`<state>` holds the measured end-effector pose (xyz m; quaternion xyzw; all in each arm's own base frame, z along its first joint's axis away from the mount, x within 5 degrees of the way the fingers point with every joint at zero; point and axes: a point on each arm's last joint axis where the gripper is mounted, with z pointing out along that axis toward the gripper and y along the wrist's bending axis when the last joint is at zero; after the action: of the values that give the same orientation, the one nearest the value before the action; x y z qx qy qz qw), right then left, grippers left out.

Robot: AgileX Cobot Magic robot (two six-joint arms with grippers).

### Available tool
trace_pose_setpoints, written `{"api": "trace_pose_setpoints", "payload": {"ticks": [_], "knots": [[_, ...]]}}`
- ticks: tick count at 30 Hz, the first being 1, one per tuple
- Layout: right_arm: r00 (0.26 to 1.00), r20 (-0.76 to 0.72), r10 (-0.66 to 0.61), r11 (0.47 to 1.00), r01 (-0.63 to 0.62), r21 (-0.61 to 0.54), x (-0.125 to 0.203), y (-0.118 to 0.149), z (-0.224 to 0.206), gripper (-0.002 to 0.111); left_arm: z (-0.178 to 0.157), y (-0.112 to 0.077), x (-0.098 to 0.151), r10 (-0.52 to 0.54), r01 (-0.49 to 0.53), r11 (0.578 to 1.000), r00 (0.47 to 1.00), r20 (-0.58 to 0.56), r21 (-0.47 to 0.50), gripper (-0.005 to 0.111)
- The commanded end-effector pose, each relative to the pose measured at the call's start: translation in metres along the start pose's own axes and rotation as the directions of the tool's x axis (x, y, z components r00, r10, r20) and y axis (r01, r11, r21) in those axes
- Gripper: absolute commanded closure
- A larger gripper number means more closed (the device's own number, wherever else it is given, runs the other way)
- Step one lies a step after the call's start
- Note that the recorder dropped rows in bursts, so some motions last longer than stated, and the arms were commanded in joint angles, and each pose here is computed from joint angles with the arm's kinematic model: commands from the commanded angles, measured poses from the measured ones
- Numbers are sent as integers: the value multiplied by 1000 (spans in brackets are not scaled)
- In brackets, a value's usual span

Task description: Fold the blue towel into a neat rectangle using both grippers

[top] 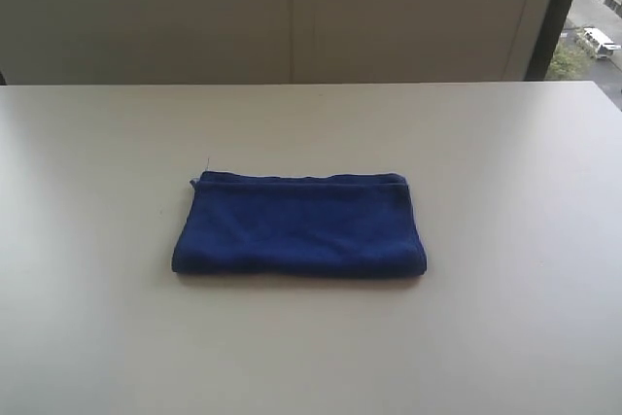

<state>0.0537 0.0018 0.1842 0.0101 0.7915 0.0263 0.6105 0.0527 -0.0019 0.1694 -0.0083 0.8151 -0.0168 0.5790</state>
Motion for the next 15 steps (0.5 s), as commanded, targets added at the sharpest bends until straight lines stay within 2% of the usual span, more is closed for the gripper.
{"api": "trace_pose_setpoints", "payload": {"ticks": [1, 15], "knots": [[1000, 9, -6, 1000, 6, -1, 1, 0, 0, 108, 0, 0, 0, 3, -3, 1000, 1000, 5, -1, 107], [1000, 9, -6, 1000, 6, -1, 1, 0, 0, 108, 0, -1, 0, 10, -10, 1000, 1000, 4, 20, 107]]}}
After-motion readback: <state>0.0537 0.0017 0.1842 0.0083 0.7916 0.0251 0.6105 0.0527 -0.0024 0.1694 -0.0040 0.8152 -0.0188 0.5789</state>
